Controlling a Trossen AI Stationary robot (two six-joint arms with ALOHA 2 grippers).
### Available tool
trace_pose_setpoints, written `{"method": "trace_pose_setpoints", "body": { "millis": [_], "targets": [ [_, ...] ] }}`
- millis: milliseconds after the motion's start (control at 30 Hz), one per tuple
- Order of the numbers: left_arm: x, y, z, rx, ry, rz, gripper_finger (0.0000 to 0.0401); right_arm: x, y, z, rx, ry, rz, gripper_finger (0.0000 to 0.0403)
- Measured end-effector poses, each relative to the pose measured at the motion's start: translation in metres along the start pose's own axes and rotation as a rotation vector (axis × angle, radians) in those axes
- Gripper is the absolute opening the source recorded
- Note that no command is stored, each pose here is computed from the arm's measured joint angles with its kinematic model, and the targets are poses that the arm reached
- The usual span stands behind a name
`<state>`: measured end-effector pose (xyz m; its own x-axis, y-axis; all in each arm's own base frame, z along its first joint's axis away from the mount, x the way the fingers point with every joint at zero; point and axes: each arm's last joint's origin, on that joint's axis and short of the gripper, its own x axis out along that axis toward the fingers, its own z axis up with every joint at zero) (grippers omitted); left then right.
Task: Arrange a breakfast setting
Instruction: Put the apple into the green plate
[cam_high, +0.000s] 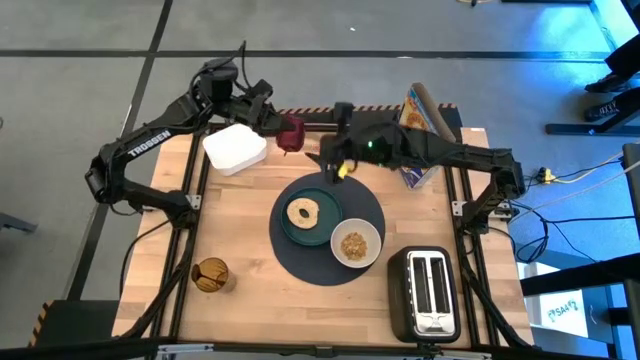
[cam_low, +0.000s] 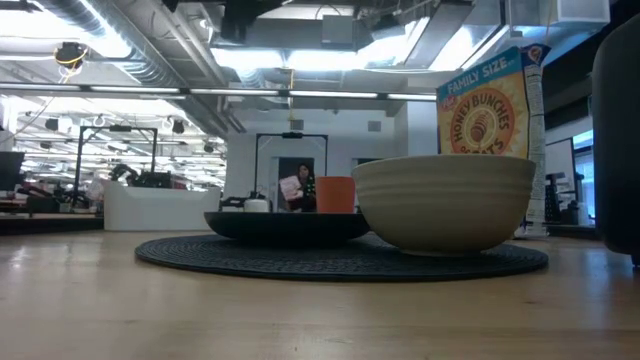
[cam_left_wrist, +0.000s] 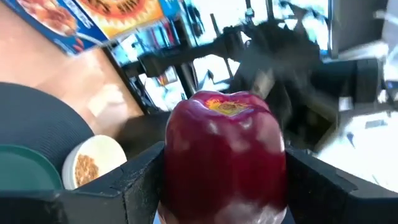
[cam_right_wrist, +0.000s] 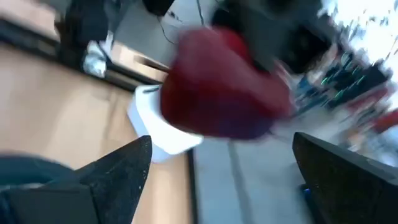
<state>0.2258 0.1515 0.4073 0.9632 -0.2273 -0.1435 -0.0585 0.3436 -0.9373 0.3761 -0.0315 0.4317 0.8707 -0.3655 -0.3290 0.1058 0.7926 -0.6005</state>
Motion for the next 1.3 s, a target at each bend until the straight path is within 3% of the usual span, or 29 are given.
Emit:
{"method": "trace_pose_setpoints", "body": {
  "millis": [200,400,600,767,1133,1300],
  "targets": [
    [0.002,-0.001,0.000,-0.055,-0.019,0.007,0.0273,-0.004,0.011,0.007,-0.243,0.012,-0.019,0.0378],
    [0.003,0.001,0.001,-0.161,-0.041,0.020,0.0273,-0.008,0.010,0.016,-0.458,0.066,-0.186,0.0378],
    [0.002,0.003,0.004,-0.264,-0.130,0.053,0.0273,-0.014,0.017,0.030,-0.547,-0.005,-0.223,0.0378],
    [0.004,0.000,0.008,-0.422,-0.114,-0.007,0.0272,-0.015,0.022,0.030,-0.609,-0.004,-0.188,0.0378],
    [0.021,-0.002,0.009,-0.458,-0.041,-0.080,0.0272,-0.002,0.030,0.028,-0.667,-0.020,-0.146,0.0378],
    [0.028,-0.004,0.007,-0.457,-0.010,-0.097,0.0272,0.004,0.029,0.026,-0.659,0.043,-0.203,0.0365]
  ]
}}
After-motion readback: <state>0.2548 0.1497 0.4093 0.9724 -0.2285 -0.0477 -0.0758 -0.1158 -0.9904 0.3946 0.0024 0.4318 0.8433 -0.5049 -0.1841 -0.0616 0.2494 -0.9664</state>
